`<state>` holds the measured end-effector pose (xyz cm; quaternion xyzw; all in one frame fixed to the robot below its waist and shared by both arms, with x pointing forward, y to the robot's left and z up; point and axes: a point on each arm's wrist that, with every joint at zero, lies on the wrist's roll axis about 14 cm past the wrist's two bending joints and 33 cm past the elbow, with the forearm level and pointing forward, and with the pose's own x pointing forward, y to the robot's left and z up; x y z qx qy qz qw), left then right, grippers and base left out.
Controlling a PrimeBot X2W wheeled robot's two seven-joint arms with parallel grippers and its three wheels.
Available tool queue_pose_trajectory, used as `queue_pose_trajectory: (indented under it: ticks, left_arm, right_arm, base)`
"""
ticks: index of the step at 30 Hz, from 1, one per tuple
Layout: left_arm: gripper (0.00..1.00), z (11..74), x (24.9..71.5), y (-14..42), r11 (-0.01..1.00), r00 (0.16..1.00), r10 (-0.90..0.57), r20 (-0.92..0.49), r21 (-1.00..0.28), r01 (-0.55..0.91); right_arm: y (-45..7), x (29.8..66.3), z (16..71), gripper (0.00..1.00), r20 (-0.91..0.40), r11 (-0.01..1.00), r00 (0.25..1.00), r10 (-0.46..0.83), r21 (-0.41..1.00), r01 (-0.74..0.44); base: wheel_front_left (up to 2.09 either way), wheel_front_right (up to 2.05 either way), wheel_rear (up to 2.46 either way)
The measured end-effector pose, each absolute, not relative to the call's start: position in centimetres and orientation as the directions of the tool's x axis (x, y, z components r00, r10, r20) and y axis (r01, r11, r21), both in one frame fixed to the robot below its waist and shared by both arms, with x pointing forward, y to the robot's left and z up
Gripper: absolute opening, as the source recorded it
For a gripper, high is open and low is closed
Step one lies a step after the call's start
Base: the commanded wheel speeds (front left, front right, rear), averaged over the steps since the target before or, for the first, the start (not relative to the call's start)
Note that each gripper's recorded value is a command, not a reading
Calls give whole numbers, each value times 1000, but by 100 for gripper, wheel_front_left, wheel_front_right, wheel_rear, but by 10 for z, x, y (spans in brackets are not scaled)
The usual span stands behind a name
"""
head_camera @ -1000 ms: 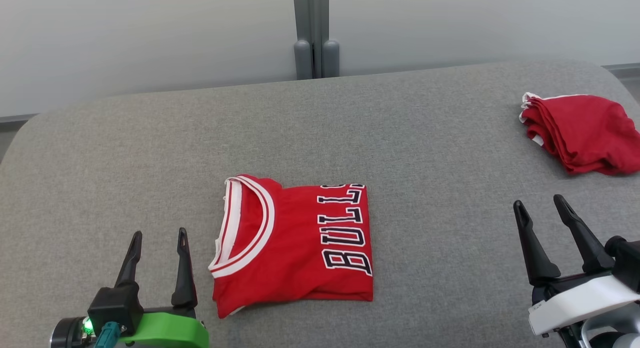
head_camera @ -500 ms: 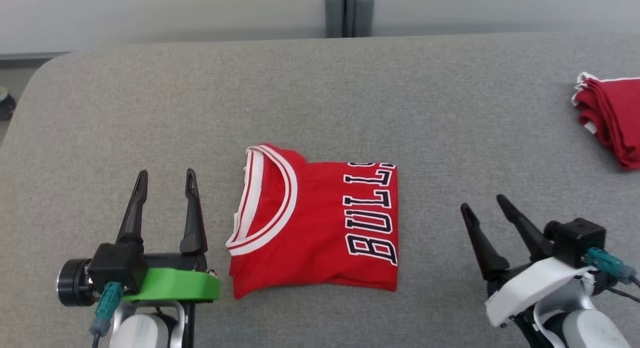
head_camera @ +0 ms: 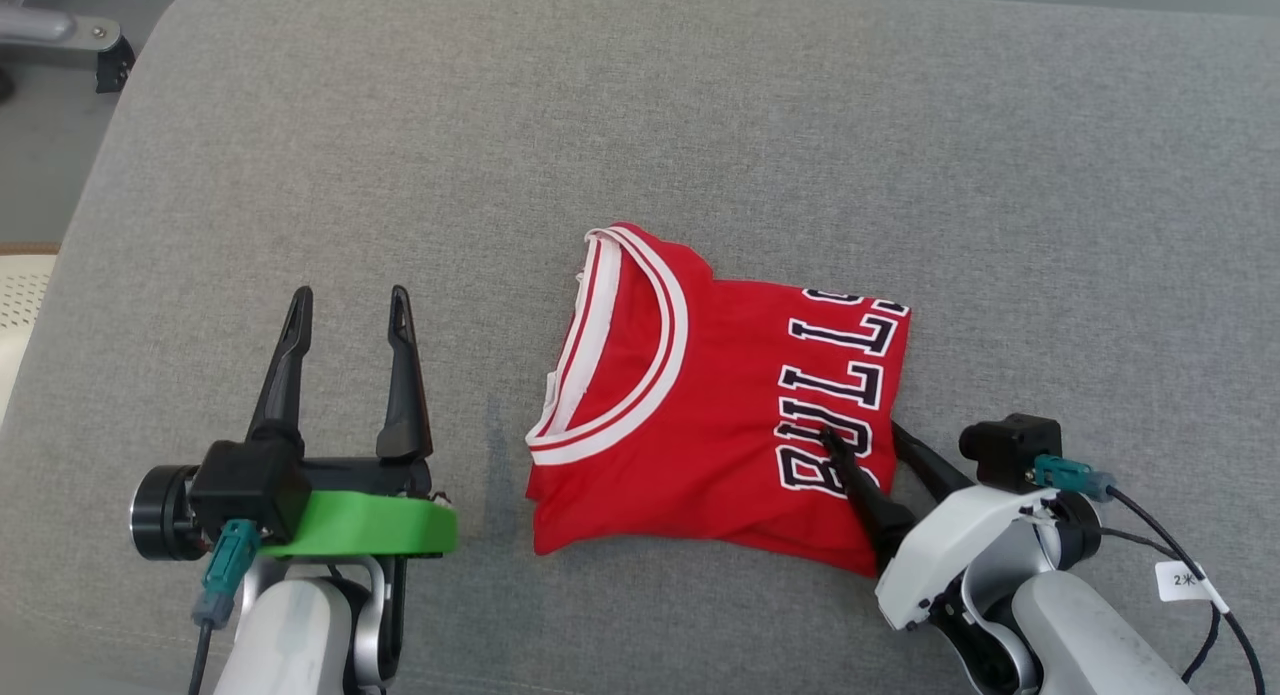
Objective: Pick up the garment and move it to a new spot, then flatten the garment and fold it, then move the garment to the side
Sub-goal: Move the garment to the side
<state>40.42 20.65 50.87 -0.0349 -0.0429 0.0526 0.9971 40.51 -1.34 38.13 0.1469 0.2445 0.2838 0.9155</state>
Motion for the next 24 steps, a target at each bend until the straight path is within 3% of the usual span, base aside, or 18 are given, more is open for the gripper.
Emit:
queue_pose_trajectory:
  ticks: [1,8,13,24]
  left_arm:
    - [100,508,404,208,992,990,113,80,-71,-107]
    - [100,506,413,201,995,993,83,83,-62,-78]
    - [100,506,425,180,999,995,7,97,-53,-2]
    - [100,506,454,84,953,950,-288,119,-66,297]
  right_arm:
    - [-12,406,380,0,-368,792,714,596,412,-450]
    - [-20,412,392,0,-305,788,740,599,384,-480]
    - [-55,417,404,0,-272,826,790,549,320,-463]
    - [-186,408,420,0,-281,955,919,277,185,-232]
  base:
    - [0,0,0]
    - [0,0,0]
    - [0,0,0]
    - [0,0,0]
